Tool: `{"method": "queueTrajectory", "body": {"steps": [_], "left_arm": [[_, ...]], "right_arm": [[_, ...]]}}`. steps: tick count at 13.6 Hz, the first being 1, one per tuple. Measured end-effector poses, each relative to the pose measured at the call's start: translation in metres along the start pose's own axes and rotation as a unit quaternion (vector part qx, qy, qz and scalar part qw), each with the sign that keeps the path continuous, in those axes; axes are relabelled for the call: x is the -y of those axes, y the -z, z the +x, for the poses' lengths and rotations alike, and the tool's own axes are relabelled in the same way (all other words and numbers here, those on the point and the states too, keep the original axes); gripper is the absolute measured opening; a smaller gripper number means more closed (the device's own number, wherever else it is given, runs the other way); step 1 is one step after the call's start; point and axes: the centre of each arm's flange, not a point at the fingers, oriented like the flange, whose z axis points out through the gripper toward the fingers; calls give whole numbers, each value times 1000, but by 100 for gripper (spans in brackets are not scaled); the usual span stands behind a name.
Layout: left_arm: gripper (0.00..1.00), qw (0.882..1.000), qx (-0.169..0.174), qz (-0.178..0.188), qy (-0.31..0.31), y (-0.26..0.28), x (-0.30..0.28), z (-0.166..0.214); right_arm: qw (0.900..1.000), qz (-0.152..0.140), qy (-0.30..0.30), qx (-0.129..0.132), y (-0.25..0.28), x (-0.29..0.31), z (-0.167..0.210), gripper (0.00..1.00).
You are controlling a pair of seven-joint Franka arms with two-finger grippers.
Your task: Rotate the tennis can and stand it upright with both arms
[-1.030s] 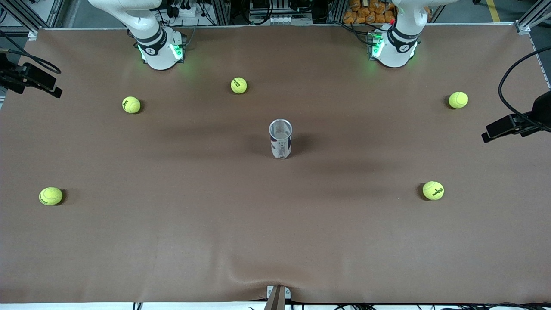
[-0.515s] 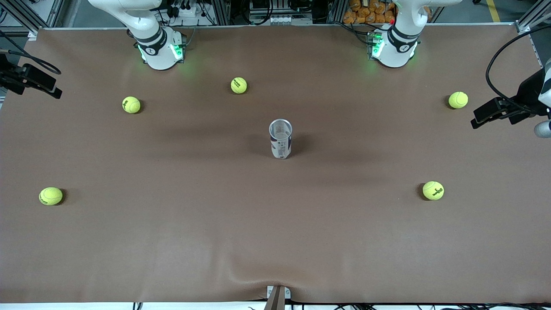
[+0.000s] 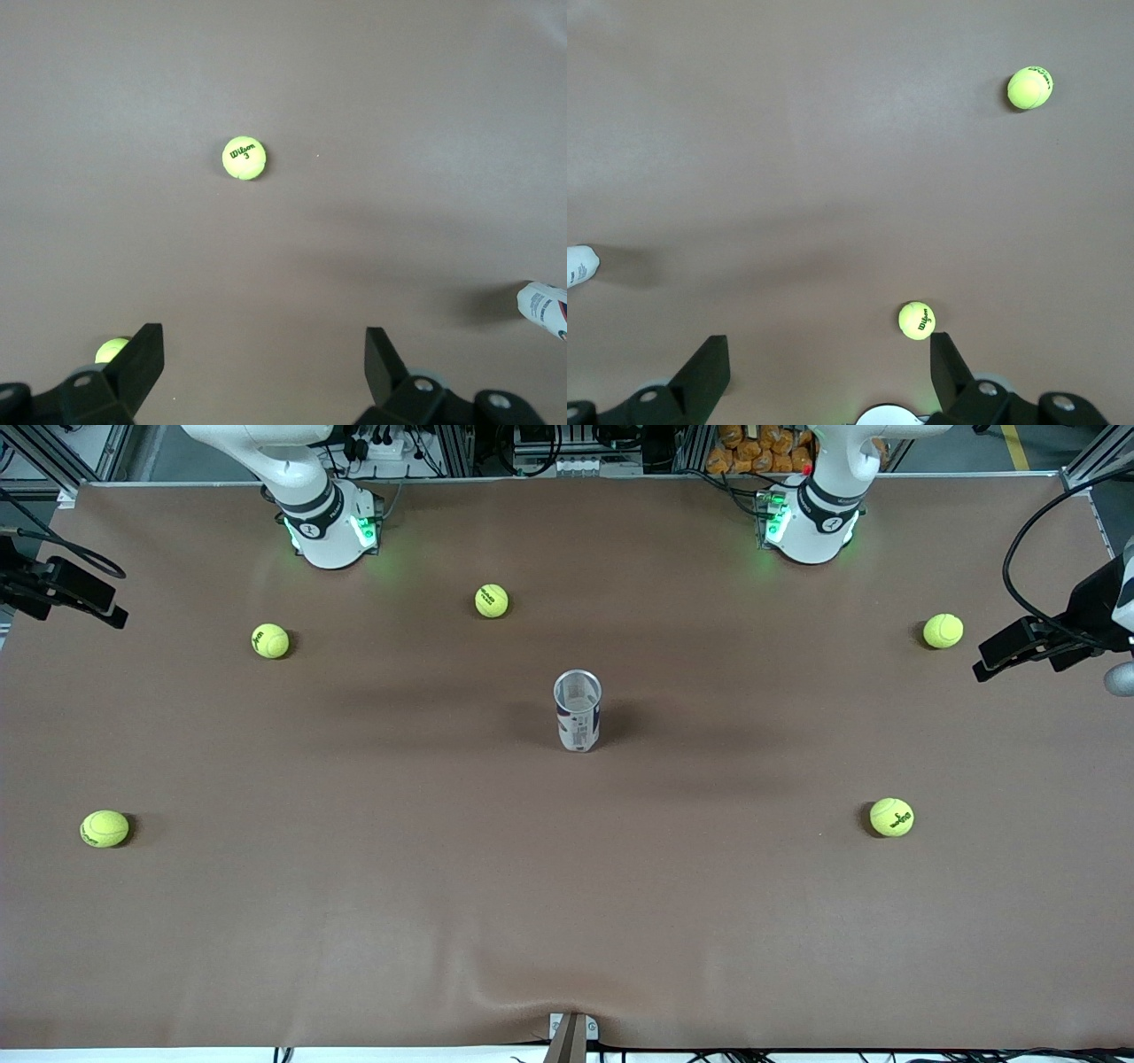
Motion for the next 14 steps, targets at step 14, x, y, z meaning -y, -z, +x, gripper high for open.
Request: {"method": "queueTrajectory", "body": {"steps": [14], "left_arm": [[100,999,-20,29,-18,2,8,-3]], "right_arm": [[1000,0,0,0,0,0,0,100]]}}
